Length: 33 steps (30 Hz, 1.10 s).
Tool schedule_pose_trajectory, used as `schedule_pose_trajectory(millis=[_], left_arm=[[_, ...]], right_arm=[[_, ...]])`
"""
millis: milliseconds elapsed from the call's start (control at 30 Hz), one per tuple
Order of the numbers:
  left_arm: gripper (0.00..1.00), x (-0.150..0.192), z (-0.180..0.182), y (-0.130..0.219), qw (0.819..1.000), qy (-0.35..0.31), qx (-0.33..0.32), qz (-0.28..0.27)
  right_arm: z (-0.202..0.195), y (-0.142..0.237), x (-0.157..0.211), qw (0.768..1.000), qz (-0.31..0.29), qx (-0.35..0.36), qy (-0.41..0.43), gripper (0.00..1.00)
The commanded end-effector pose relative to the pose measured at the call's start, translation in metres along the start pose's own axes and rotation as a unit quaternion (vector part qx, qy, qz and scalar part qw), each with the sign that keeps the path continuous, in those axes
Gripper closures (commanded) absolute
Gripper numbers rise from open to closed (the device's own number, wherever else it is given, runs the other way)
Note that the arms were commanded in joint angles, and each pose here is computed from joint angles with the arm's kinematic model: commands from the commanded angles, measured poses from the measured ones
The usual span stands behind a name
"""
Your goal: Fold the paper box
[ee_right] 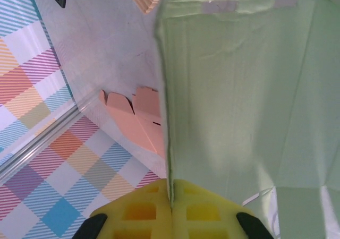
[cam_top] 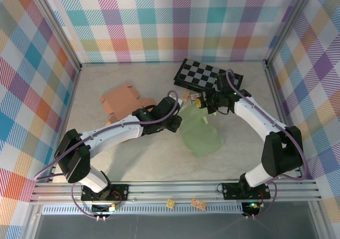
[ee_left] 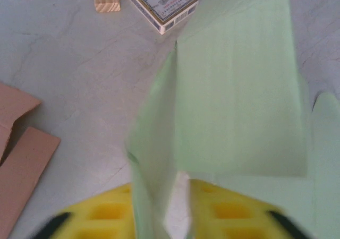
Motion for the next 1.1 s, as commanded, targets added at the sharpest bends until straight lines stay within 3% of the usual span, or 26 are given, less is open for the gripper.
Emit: schedule_pose_trajectory(millis=[0,67,233,333,467,600,800,1067], left_arm=[[0.51,-0.033,-0.002,0.034,0.998,0.047,0.021,-0.037],[0.44,-0.047,-0.008,0.052,0.995,0.079,0.043,-0.052],[0.44,-0.081,-0.023,0.082,0.971,0.19,0.131,-0.059],[0.49,-0.101,-0.032,0.078,0.936,0.295,0.189,-0.043],[0.53,-0.126,-0.047,0.06,0.868,0.426,0.253,-0.01],[0.59,-0.136,-0.052,0.046,0.838,0.484,0.25,0.023],[0.59,-0.128,-0.037,0.035,0.851,0.489,0.189,0.031],[0.56,-0.13,-0.014,0.045,0.878,0.459,0.139,0.005]], right_arm=[[0.009,0.01,-0.003,1.0,-0.015,-0.026,-0.009,1.0],[0.011,0.012,-0.005,0.999,-0.024,-0.032,-0.012,1.0],[0.017,0.013,-0.007,0.998,-0.039,-0.033,-0.022,1.0],[0.021,0.013,-0.009,0.998,-0.047,-0.033,-0.023,1.0],[0.023,0.012,-0.012,0.998,-0.055,-0.029,-0.026,1.0],[0.024,0.012,-0.012,0.997,-0.06,-0.032,-0.027,1.0],[0.025,0.012,-0.012,0.997,-0.06,-0.033,-0.029,1.0],[0.023,0.011,-0.013,0.997,-0.061,-0.031,-0.028,1.0]])
Point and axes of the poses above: each hand's point on the last joint's axis, 136 mm out from that joint toward the fingers, its own y axis back along the fingers, its own z axis along the line the jaws close on, x = y × z, the point moved 1 cm from there along y, back along the fingers, and after that the axes turned 2 degrees about -y, right-handed, at the moved point
